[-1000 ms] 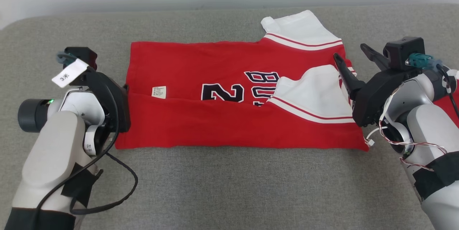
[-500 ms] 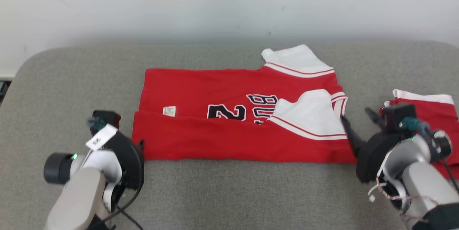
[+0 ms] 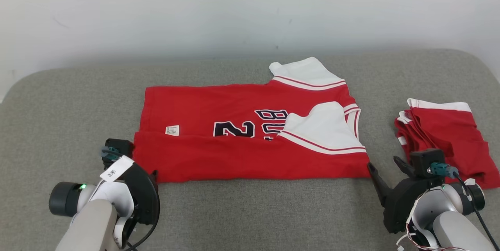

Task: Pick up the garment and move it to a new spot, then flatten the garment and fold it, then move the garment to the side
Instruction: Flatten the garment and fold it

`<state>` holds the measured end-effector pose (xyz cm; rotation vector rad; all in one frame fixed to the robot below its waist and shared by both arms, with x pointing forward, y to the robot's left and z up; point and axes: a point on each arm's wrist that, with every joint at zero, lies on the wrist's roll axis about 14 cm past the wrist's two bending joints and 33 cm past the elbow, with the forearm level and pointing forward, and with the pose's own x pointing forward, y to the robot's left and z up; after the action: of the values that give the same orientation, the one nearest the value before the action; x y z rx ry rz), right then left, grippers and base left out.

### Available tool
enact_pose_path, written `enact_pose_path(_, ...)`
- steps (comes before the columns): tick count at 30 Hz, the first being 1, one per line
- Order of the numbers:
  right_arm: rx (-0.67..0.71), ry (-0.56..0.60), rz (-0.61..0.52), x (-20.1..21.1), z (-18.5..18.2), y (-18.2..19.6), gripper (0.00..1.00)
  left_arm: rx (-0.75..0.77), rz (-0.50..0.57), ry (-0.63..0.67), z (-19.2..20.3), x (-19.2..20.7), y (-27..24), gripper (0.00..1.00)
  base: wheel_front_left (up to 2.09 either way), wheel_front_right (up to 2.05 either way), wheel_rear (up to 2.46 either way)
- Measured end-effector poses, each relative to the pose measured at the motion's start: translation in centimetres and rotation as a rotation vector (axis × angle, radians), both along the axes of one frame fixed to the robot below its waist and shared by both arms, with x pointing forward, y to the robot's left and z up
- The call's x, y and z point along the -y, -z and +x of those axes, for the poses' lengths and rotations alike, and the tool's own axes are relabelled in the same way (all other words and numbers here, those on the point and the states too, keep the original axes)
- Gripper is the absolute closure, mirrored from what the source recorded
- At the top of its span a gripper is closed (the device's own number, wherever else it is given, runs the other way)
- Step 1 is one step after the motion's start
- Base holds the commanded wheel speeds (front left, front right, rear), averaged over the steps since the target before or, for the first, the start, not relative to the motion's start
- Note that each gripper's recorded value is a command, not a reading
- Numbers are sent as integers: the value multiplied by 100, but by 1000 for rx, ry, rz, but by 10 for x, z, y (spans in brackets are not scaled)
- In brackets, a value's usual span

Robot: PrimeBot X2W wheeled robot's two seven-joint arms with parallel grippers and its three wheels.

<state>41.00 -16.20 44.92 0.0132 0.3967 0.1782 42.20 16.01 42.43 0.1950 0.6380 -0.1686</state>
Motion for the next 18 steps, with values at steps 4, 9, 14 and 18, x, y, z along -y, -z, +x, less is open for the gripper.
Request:
enact_pose_path(4,-31,15,7,2,1,9,0,-13,10,6,4,1,5,0,0,0,0)
enact_pose_path(9,-67,19,15,1,3,20,0,-11,7,13,13,5,5,0,0,0,0)
enact_pose_path(14,-87,15,18,-2,7,25,0,-28,0,11,13,7,11,0,0,0,0)
enact_pose_path(18,-81,8,30,-9,19,24,32,-38,5,2,18,2,14,0,0,0,0)
